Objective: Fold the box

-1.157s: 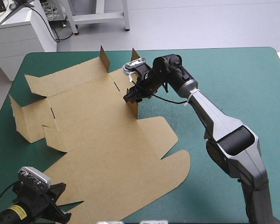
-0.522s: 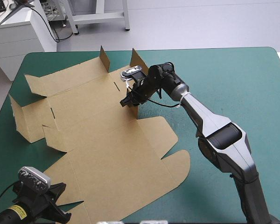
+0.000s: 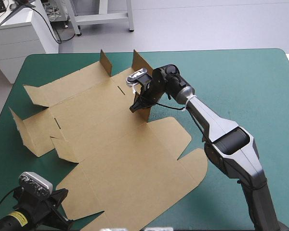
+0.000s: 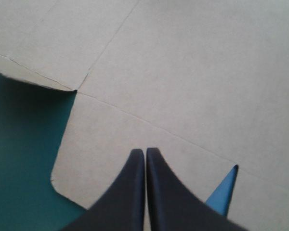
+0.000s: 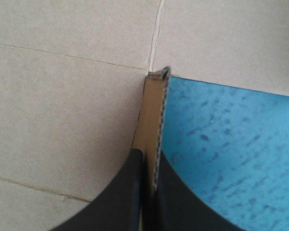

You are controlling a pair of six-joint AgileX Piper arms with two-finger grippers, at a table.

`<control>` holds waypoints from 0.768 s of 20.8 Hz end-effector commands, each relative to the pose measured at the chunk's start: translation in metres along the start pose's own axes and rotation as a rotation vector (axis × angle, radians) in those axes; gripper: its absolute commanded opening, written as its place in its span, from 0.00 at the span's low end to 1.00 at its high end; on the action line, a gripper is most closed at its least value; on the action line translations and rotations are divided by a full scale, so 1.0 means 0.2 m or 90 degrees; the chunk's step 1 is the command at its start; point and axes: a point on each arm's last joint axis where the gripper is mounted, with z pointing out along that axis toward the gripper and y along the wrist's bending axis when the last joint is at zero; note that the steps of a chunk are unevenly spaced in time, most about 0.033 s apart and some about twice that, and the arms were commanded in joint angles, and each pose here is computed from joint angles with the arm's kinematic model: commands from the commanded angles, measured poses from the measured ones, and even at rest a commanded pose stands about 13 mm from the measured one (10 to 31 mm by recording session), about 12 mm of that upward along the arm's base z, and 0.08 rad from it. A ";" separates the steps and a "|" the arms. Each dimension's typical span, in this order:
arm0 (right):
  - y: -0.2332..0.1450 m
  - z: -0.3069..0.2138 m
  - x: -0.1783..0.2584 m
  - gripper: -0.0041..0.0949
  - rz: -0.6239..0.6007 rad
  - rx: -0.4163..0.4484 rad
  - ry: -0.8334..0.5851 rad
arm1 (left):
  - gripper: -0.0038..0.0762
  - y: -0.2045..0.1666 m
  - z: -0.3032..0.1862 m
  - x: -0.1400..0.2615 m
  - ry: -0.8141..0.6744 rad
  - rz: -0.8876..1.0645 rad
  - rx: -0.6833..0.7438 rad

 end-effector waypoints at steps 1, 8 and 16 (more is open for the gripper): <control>-0.04 -0.20 -0.04 0.04 -0.131 0.086 -0.027 | 0.04 0.00 -0.03 -0.06 -0.051 -0.005 0.001; -0.07 -0.23 -0.04 0.04 -0.387 0.125 0.020 | 0.04 0.00 -0.03 -0.06 -0.051 -0.005 0.001; 0.09 -0.44 -0.05 0.04 -0.447 -0.033 -0.061 | 0.04 0.00 -0.03 -0.06 -0.051 -0.005 0.001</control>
